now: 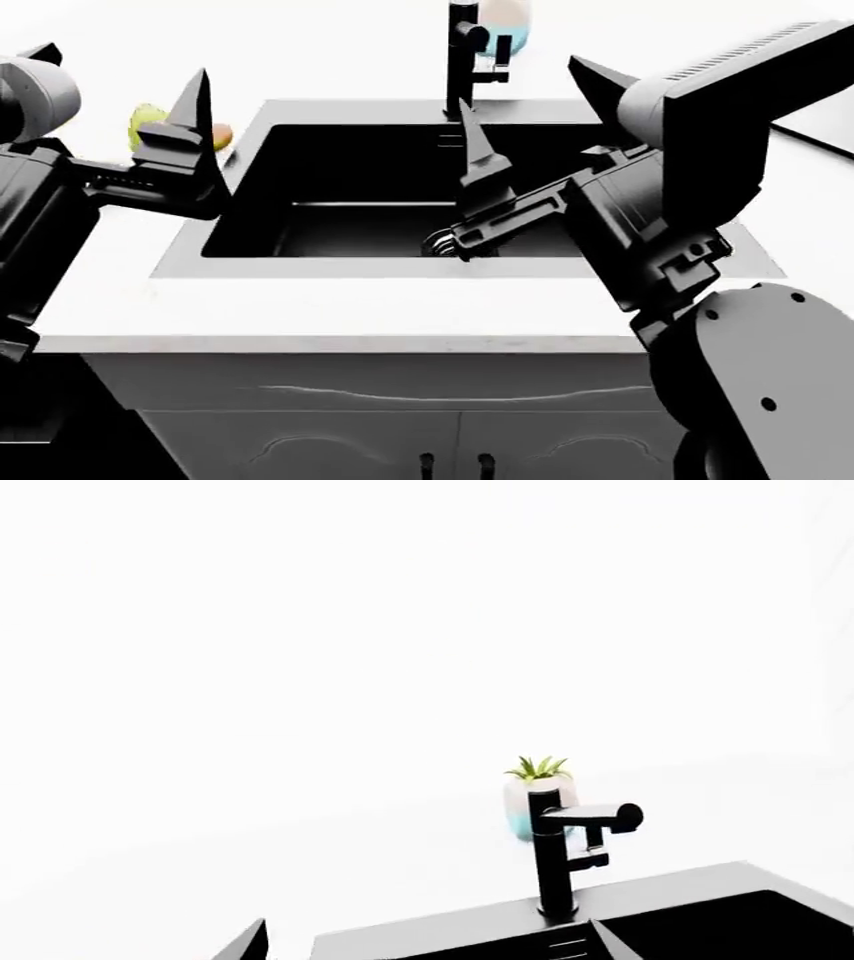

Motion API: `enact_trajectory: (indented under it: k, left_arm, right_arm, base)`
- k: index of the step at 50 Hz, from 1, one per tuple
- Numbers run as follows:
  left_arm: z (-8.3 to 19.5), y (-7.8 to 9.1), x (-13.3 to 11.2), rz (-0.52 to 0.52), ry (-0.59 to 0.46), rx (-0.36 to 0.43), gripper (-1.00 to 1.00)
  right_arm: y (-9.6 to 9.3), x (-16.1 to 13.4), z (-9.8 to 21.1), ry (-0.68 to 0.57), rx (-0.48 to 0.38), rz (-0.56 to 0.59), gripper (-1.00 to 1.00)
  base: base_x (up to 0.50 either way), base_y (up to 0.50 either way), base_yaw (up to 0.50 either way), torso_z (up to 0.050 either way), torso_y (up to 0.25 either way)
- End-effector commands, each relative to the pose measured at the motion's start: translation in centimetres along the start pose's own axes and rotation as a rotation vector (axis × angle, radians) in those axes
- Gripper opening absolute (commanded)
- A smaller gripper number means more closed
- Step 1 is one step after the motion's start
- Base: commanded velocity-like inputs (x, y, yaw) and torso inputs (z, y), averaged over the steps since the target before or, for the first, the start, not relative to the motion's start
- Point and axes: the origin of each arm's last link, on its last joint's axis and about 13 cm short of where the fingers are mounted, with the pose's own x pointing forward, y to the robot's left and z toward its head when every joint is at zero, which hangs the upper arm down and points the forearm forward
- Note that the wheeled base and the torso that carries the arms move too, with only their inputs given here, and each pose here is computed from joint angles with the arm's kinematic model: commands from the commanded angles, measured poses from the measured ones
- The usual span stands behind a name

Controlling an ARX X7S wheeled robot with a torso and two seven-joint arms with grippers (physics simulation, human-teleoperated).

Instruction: Pick up the fruits and vegetables and place them in the sink. Turn on the sink faucet to wash them. Then turn the sink off and put them in the tray.

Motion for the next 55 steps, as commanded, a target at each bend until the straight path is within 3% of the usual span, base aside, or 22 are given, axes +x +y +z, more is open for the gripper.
enact_trajectory:
  k: [1, 22, 46, 55]
  left_arm:
    - [0.1, 0.2, -0.6, -0.002, 0.004, 0.030, 1.00]
    - [1.0, 1.1, -0.1, 0.022, 0.026, 0.086, 1.00]
    - [1.8, 1.0, -0.6, -0.010, 0.027, 0.133, 1.00]
    - [1.6, 1.0, -0.3, 0.011, 0.027, 0.151, 1.00]
  right_arm:
    - [0.4, 0.3, 0.2, 0.002, 0.000, 0.029, 1.00]
    - [0.7, 1.6, 1.7, 0.013, -0.032, 0.084, 1.00]
    - [1.1, 2.9, 2.4, 0.048, -0.063, 0.093, 1.00]
    - [0.9, 2.8, 2.3, 0.088, -0.062, 0.071, 1.00]
  base:
    - [0.24, 0.50, 0.00, 0.050, 0.000]
    - [0.35, 0.35, 0.00, 0.050, 0.000]
    - [0.42, 0.38, 0.00, 0.050, 0.000]
    - [0.02, 0.00, 0.00, 0.027, -0.015]
